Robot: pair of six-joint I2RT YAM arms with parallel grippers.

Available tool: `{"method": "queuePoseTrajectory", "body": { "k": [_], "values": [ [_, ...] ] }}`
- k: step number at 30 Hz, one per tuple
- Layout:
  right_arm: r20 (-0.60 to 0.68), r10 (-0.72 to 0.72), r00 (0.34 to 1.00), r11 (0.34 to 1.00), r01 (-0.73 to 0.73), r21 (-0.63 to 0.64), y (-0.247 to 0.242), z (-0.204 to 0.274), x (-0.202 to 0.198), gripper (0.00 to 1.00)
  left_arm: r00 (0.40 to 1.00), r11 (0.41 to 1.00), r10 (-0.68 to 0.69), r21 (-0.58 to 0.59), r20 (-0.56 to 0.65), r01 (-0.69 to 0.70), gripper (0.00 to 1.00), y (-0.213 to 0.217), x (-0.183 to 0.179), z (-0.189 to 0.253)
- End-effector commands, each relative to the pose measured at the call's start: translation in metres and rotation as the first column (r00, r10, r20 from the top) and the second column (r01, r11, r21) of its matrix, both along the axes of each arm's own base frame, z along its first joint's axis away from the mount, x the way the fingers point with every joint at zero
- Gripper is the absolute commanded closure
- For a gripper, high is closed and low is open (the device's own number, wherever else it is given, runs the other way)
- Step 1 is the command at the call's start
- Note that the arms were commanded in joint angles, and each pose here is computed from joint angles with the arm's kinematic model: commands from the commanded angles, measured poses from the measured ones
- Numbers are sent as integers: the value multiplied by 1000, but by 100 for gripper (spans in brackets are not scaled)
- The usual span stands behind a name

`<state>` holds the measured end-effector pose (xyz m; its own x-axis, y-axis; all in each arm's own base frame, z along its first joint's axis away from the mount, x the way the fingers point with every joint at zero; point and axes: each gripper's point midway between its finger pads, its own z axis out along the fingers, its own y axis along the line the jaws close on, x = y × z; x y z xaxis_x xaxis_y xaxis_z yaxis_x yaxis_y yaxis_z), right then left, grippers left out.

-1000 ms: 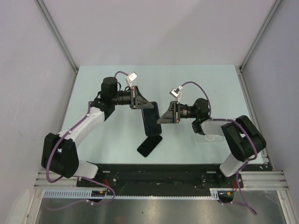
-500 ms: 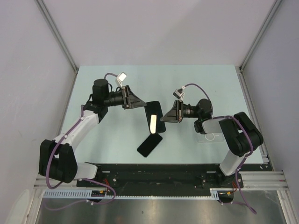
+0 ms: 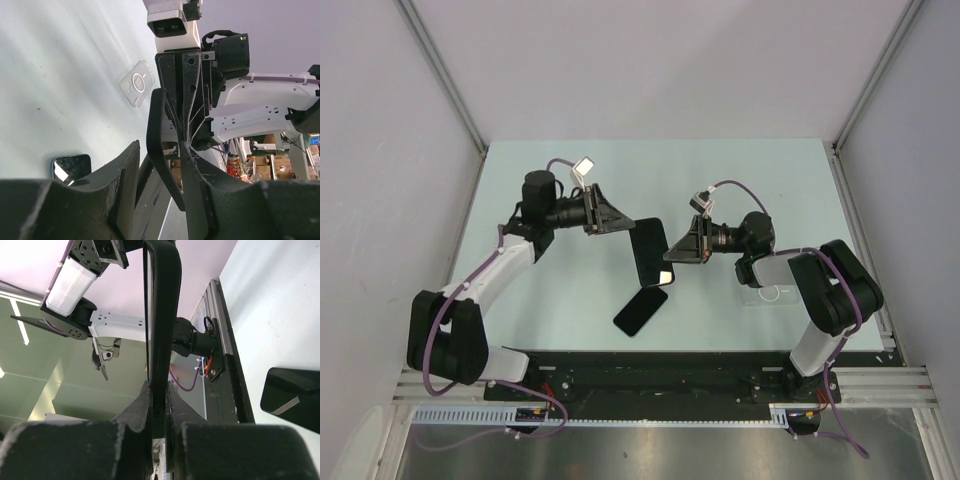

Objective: Put the phone into the phone case

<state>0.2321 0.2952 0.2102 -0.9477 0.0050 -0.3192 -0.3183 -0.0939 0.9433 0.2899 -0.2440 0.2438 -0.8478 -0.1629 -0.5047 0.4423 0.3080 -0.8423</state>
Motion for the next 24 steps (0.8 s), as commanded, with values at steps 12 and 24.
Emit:
{"method": "queuePoseTrajectory", "body": {
  "k": [12,24],
  "values": [
    [240,-58,969,996,41,79,5,24,1,100,994,994,-103,-19,18,104,79,-22,-24,-11],
    [352,-179,919,980,199,-21,-13,31,25,45,969,972,-232,-26,80,235,100,-21,-47,-1]
  ]
}}
